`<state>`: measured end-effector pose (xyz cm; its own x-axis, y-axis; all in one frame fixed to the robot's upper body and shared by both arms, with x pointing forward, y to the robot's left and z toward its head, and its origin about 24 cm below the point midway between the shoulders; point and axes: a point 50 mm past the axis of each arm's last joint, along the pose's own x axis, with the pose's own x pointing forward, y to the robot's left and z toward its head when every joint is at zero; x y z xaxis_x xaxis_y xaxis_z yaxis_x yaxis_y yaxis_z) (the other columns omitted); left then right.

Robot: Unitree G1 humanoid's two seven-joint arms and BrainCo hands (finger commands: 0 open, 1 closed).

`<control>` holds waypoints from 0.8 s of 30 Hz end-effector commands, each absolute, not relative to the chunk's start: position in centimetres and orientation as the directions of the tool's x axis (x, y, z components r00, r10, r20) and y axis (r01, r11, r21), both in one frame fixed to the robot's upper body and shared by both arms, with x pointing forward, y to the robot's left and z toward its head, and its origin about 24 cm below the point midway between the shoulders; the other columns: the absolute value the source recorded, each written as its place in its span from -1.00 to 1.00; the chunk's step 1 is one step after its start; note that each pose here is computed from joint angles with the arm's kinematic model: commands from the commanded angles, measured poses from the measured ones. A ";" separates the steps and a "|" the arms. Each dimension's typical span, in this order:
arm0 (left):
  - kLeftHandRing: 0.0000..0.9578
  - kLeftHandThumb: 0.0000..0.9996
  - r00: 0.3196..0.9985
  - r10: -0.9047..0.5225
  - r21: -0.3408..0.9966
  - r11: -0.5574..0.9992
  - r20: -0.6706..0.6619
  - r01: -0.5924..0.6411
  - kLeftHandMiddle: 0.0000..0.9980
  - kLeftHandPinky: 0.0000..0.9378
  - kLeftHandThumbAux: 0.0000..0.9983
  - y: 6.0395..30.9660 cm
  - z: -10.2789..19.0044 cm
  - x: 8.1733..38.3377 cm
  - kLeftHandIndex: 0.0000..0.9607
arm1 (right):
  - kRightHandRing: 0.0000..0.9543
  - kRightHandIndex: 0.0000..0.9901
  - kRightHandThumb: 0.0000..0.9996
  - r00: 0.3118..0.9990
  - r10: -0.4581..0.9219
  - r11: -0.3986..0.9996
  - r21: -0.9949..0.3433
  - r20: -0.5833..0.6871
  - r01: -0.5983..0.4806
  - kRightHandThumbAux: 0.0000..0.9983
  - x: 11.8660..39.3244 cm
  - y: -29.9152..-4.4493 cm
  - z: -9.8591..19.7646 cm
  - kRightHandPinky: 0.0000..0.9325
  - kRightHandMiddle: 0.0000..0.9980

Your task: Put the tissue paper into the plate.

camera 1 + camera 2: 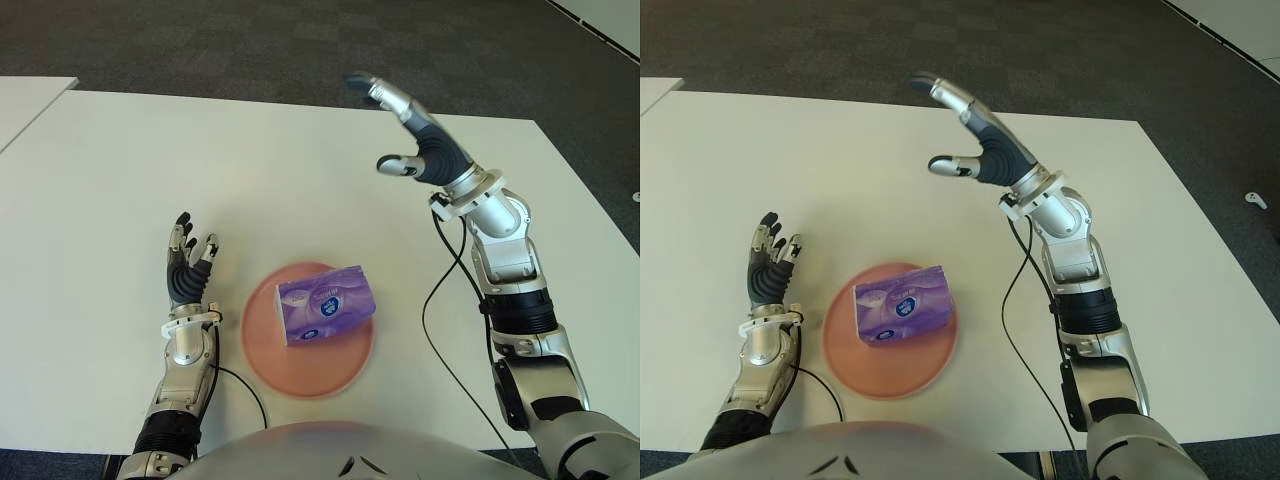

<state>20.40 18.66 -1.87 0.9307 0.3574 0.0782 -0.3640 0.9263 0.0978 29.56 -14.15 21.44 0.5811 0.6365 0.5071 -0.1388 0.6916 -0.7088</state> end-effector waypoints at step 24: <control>-1.00 -1.00 0.936 0.342 0.186 0.928 -0.081 -0.323 -1.00 -1.00 0.11 18.7 -5.1 17.7 -1.00 | -1.00 -1.00 -0.96 0.650 0.097 0.866 -0.386 0.754 0.318 -0.27 27.7 -25.3 24.8 -1.00 -1.00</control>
<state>20.72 18.62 -1.87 0.9370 0.3402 0.0794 -0.3477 0.9302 0.1174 28.54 -24.51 23.90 0.6443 0.0815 0.7604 0.3064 0.8835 -0.3543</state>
